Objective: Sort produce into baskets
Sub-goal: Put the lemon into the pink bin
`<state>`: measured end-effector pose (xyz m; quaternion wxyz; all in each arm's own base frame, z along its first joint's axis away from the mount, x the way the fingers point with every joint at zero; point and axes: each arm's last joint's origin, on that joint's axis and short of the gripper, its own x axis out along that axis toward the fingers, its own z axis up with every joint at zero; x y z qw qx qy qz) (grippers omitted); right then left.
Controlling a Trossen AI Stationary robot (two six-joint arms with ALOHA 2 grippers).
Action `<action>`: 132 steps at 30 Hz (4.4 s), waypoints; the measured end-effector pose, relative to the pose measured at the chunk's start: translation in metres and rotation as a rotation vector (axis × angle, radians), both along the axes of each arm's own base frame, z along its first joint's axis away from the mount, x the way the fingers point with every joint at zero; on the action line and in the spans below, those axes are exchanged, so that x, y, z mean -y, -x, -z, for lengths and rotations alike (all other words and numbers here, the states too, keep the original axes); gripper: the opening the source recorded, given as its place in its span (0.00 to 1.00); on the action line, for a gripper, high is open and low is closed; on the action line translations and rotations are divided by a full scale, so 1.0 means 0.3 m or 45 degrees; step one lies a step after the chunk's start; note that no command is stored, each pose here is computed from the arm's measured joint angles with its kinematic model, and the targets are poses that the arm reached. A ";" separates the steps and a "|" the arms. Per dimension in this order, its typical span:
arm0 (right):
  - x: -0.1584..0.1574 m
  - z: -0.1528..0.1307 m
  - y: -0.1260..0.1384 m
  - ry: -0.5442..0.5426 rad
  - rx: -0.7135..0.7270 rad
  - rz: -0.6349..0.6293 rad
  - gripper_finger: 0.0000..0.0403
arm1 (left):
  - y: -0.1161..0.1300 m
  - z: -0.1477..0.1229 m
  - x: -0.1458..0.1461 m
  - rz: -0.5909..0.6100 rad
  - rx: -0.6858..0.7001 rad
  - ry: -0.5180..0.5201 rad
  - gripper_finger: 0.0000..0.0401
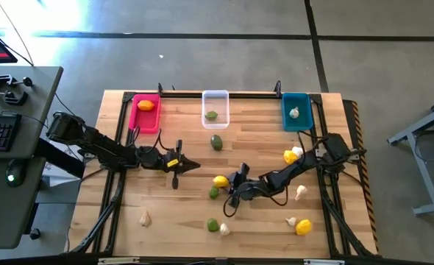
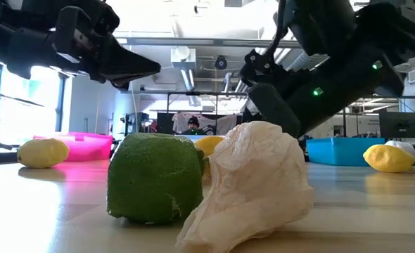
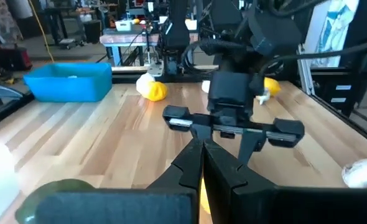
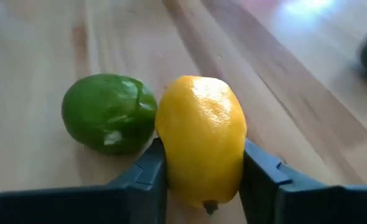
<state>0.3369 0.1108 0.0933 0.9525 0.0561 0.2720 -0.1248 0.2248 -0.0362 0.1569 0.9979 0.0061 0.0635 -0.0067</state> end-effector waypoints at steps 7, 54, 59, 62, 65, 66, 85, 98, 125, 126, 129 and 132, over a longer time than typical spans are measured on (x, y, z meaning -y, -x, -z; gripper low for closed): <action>0.029 -0.035 -0.034 0.084 0.127 -0.046 0.30 | -0.074 0.069 0.017 0.003 -0.139 0.071 0.05; 0.011 -0.051 -0.037 0.087 0.183 -0.071 0.47 | -0.171 0.157 0.096 0.084 -0.303 -0.014 0.28; 0.004 -0.048 -0.029 0.125 0.177 0.036 0.55 | -0.175 0.154 0.082 0.029 -0.307 -0.055 0.26; -0.003 -0.048 -0.025 0.139 0.177 0.050 0.57 | -0.175 0.154 0.080 0.011 -0.308 -0.061 0.26; -0.011 -0.048 -0.021 0.154 0.178 0.060 0.59 | -0.173 0.159 0.076 -0.041 -0.329 -0.084 0.26; -0.014 -0.047 -0.019 0.164 0.174 0.066 0.59 | -0.172 0.161 0.074 -0.068 -0.338 -0.094 0.26; -0.009 0.009 0.012 0.068 -0.065 -0.010 0.55 | -0.113 0.074 0.079 -0.264 -0.414 -0.223 0.25; -0.057 0.023 0.047 -0.013 -0.090 0.067 0.07 | 0.098 -0.074 -0.057 -1.071 -0.449 0.014 0.25; -0.073 0.023 0.055 0.026 -0.089 0.049 0.00 | 0.305 -0.065 -0.314 -1.860 -0.693 0.167 0.25; -0.072 0.023 0.055 0.037 -0.089 0.048 0.00 | 0.303 -0.066 -0.322 -1.853 -0.705 0.172 0.25; -0.070 0.023 0.054 0.071 -0.098 0.030 0.00 | 0.298 -0.069 -0.350 -1.832 -0.725 0.201 0.25; -0.064 0.023 0.052 0.094 -0.105 0.021 0.00 | 0.298 -0.071 -0.380 -1.813 -0.753 0.241 0.25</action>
